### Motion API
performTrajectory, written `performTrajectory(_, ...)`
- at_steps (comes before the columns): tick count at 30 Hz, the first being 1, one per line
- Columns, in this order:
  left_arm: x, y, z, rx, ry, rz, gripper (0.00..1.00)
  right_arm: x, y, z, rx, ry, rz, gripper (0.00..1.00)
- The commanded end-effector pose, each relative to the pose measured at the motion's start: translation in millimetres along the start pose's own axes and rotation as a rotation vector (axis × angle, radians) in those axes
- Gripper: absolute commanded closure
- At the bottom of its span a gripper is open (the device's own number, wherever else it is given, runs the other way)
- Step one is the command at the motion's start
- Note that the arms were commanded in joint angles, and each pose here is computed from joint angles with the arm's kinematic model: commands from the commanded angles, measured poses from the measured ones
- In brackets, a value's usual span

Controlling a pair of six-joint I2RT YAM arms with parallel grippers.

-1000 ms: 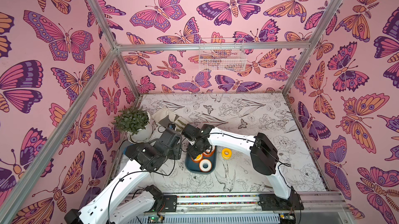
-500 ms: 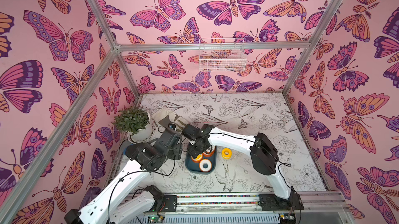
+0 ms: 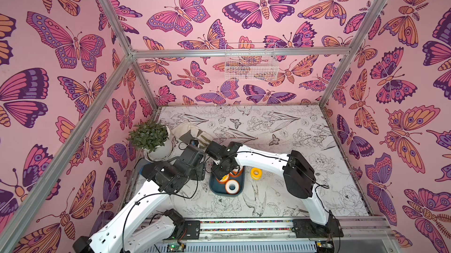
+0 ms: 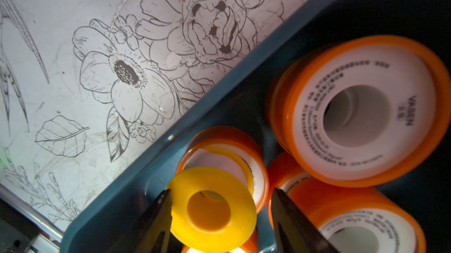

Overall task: Put the sealing tape into the storage box
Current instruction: Place the sealing tape in the storage box.

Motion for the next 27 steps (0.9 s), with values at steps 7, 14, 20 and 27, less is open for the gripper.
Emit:
performTrajectory(7, 4, 1, -3, -0.002, 0.009, 0.005, 0.26, -42, -3, 1, -0.022, -0.118, -0.027, 0.32)
performTrajectory(14, 4, 0, -2, -0.001, 0.013, -0.001, 0.26, -78, -34, -17, 0.031, -0.248, -0.076, 0.33)
performTrajectory(20, 5, 0, -2, 0.0, 0.017, -0.004, 0.26, -122, -88, -58, 0.163, -0.43, -0.173, 0.33)
performTrajectory(27, 6, -1, -2, 0.002, 0.02, -0.009, 0.26, -133, -164, -131, 0.396, -0.596, -0.366, 0.29)
Point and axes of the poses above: each gripper's point midway between its finger pads, its own x axis out along the fingers, its own y axis along the line the jaws close on, z = x × y, the point moved 9 cm from there along -x, back along the fingers, and after that the axes turned 2 degrees about -x, right-handed, at the moved point
